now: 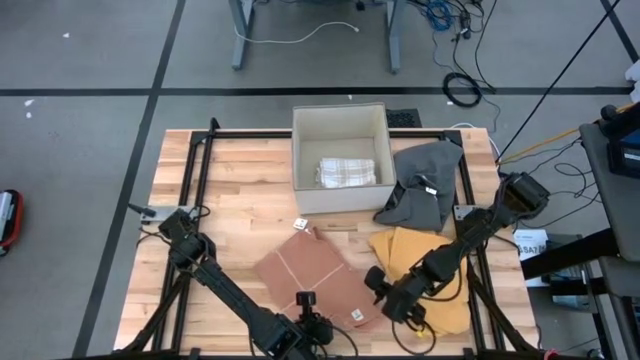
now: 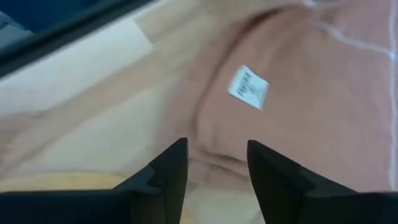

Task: Fold towel
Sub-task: Fold the light brown towel

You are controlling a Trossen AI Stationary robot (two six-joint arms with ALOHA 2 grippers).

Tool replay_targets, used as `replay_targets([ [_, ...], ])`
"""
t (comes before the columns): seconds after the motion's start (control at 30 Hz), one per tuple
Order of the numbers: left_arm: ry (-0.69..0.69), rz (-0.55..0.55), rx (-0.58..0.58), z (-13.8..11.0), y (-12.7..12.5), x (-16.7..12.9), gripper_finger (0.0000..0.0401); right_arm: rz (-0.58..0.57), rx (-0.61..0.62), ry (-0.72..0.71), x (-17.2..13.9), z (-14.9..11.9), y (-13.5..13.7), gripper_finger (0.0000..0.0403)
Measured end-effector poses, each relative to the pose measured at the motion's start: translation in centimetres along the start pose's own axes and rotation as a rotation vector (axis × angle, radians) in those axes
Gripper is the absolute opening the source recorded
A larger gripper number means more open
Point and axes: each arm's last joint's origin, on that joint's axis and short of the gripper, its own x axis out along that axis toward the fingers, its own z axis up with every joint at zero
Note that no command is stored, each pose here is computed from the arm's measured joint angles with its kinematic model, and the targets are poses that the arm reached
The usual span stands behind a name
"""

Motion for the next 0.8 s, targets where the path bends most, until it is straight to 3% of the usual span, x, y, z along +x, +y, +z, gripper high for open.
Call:
replay_targets([
  [0.5, -0.061, 0.104, -0.057, 0.1, 0.4, 0.0, 0.0011, -0.014, 0.010, -0.109, 2.9, 0.8, 0.6, 0.0251],
  [0.8, -0.077, 0.209, -0.153, -0.4, 1.1, -0.1, 0.0011, -0.076, 0.031, -0.026, 4.6, -0.2, 0.6, 0.0253],
])
